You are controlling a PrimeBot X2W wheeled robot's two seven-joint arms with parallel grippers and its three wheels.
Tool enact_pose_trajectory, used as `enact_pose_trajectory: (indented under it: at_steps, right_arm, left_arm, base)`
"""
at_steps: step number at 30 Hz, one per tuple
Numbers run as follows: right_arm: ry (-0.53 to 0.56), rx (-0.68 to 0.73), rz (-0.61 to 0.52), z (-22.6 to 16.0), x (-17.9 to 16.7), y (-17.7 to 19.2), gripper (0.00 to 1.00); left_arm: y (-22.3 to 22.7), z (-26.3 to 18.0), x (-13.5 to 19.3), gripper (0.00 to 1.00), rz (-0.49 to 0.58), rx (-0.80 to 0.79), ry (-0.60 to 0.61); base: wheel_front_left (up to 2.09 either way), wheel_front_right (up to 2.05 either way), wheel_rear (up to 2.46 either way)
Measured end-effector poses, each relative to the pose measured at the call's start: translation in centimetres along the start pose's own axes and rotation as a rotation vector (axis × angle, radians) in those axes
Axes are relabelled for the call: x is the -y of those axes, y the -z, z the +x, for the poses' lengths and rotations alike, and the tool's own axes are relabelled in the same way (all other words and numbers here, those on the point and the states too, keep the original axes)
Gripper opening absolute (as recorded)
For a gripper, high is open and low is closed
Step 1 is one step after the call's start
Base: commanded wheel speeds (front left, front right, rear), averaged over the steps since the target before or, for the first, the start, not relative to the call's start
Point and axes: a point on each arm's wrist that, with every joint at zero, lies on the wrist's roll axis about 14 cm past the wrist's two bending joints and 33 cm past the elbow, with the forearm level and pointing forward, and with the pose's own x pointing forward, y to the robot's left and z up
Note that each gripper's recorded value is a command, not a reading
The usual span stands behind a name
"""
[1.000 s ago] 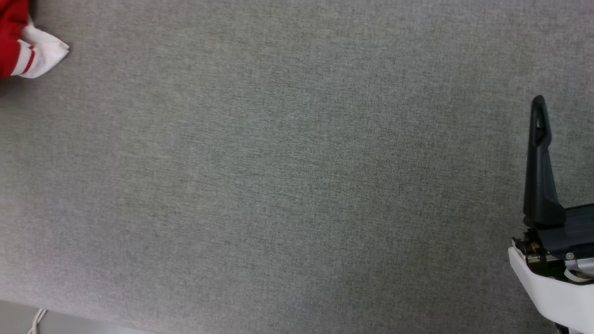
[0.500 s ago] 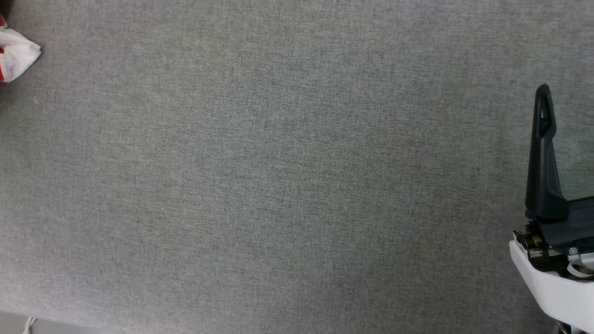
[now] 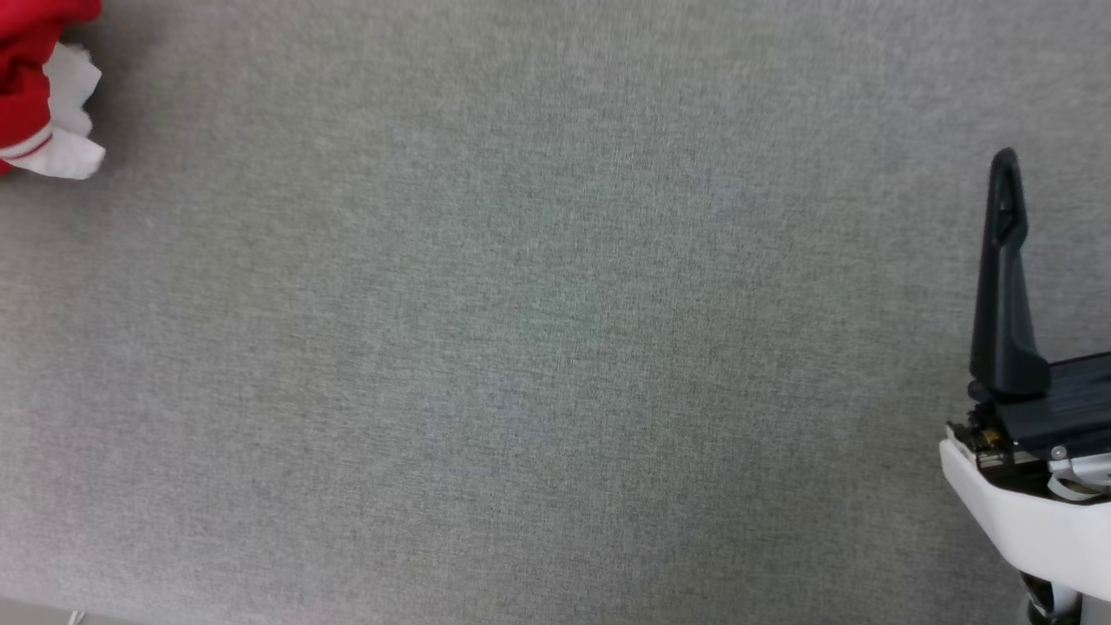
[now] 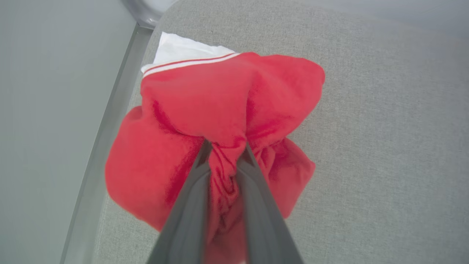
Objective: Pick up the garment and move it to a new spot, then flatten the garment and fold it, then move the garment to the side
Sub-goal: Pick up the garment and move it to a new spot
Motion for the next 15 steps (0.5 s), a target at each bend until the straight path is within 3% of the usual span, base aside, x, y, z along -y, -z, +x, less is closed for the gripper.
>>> enact_pose_trajectory:
  at_steps: [6,15]
  right_arm:
    - [0.004,0.050,0.003,-0.5,-0.2,-3.7,1.00]
    - [0.039,0.081,0.022,-2.1,0.6,-7.1,1.00]
  left_arm:
    - [-5.3,-4.7,3.5,0.00,0.147,0.137,0.080]
    - [-10.7,-11.1,14.0,0.00,0.421,0.316,0.284]
  base:
    - [0.00,0.00,0.00]
    - [0.00,0.00,0.00]
